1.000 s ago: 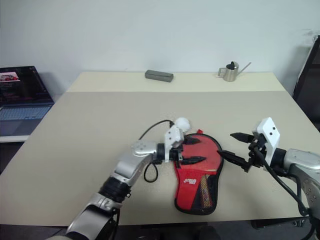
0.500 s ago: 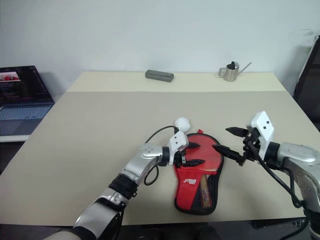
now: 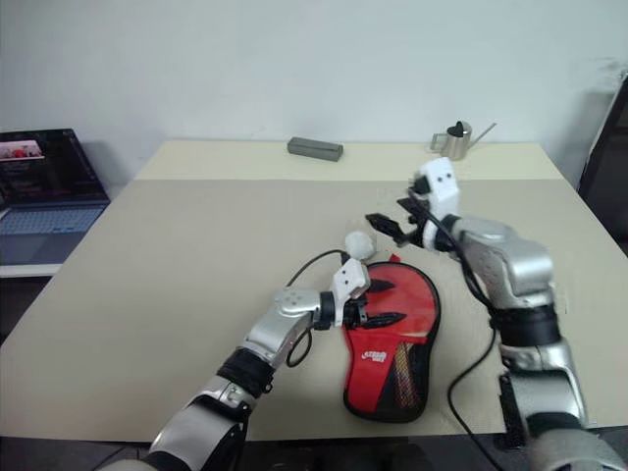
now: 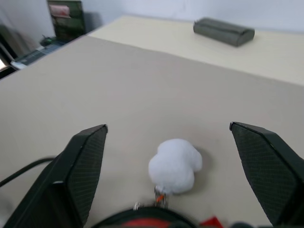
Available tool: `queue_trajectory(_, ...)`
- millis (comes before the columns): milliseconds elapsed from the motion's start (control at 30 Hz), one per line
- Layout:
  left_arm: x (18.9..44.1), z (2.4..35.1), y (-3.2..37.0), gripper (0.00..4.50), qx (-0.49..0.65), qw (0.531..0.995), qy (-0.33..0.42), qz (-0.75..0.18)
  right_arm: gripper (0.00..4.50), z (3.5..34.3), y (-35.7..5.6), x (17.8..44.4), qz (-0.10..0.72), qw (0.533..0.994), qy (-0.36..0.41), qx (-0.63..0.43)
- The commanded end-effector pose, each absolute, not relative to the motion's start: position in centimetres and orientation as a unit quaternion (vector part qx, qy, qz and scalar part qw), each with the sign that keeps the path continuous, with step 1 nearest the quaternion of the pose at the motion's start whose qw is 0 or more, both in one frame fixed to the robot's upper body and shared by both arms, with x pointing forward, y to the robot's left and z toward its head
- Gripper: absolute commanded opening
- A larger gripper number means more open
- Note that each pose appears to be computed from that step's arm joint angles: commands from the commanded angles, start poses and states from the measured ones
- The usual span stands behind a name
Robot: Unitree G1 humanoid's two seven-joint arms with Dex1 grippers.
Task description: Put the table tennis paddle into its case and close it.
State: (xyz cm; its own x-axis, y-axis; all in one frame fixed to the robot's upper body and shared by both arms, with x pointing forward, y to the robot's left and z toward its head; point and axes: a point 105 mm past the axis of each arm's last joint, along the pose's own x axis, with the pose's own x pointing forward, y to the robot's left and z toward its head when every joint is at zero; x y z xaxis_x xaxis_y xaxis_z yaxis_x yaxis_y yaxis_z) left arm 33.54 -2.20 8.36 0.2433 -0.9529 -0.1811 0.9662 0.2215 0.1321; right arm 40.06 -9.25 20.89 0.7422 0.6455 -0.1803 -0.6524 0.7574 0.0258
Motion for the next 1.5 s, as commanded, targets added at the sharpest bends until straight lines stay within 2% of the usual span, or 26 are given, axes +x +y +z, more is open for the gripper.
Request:
queue_trajectory(33, 32.7, 7.5, -2.5, 3.67, 0.108, 0.771, 0.046, -0.626, 4.5, 20.1, -8.6, 42.4, 0.329, 0.937, 0.104, -0.058)
queue_trajectory(300, 32.6, 7.4, -2.5, 3.67, 0.11, 0.77, 0.048, -0.626, 4.5, 17.9, -5.9, 45.3, 0.326, 0.932, 0.125, -0.097)
queue_trajectory(433, 32.5, 7.3, -2.4, 3.67, 0.11, 0.771, 0.049, -0.625, 4.5, 16.7, -4.6, 45.6, 0.328, 0.931, 0.143, -0.075)
queue_trajectory(600, 32.5, 7.2, -2.3, 3.67, 0.11, 0.774, 0.05, -0.622, 4.5, 14.8, -3.9, 45.6, 0.322, 0.927, 0.156, -0.11)
queue_trajectory(867, 32.6, 7.3, -2.0, 3.67, 0.108, 0.78, 0.052, -0.614, 4.5, 14.0, -3.9, 45.8, 0.313, 0.929, 0.155, -0.122)
queue_trajectory(967, 32.5, 7.1, -1.8, 3.7, 0.109, 0.78, 0.054, -0.613, 3.89, 13.8, -3.8, 45.8, 0.311, 0.929, 0.154, -0.126)
queue_trajectory(1267, 32.4, 6.6, -1.6, 3.7, 0.111, 0.782, 0.063, -0.61, 0.93, 13.7, -3.7, 45.8, 0.308, 0.93, 0.149, -0.132)
queue_trajectory(1400, 32.4, 6.2, -1.4, 3.7, 0.111, 0.783, 0.071, -0.608, 0.22, 14.6, -4.2, 46.2, 0.292, 0.939, 0.135, -0.121)
queue_trajectory(1500, 32.3, 5.8, -1.4, 3.7, 0.107, 0.784, 0.077, -0.607, 0.18, 15.3, -5.1, 46.7, 0.272, 0.947, 0.124, -0.113)
